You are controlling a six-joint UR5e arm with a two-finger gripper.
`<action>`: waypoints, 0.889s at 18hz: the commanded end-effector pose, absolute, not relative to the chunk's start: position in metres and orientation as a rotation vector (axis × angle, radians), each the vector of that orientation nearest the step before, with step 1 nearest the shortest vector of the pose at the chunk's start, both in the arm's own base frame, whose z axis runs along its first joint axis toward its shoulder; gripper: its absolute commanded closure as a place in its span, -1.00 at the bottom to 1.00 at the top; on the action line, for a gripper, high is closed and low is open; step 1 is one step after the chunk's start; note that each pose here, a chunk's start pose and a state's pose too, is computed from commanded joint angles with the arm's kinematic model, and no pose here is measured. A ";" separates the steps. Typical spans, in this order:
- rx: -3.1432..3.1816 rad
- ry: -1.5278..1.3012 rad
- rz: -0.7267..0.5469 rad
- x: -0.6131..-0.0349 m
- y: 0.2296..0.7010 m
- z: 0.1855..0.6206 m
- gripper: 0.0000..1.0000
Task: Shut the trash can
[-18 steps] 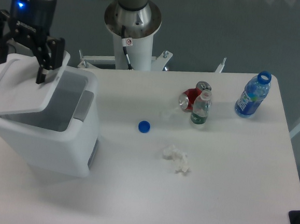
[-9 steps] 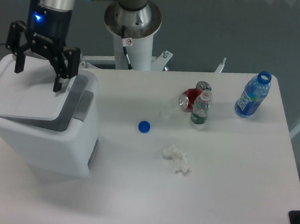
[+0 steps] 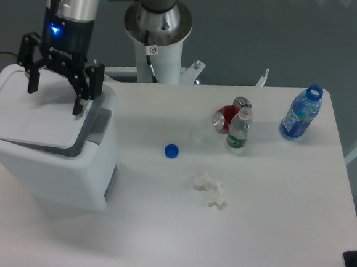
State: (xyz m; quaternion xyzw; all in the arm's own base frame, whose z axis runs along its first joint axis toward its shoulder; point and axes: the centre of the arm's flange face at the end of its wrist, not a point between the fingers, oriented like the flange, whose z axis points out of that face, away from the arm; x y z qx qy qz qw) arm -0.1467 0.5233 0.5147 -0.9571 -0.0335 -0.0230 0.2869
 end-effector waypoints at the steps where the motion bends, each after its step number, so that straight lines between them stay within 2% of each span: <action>1: -2.564 -0.092 -0.062 -0.148 0.525 0.511 -1.00; 16: -2.595 -0.105 -0.065 -0.154 0.531 0.495 -1.00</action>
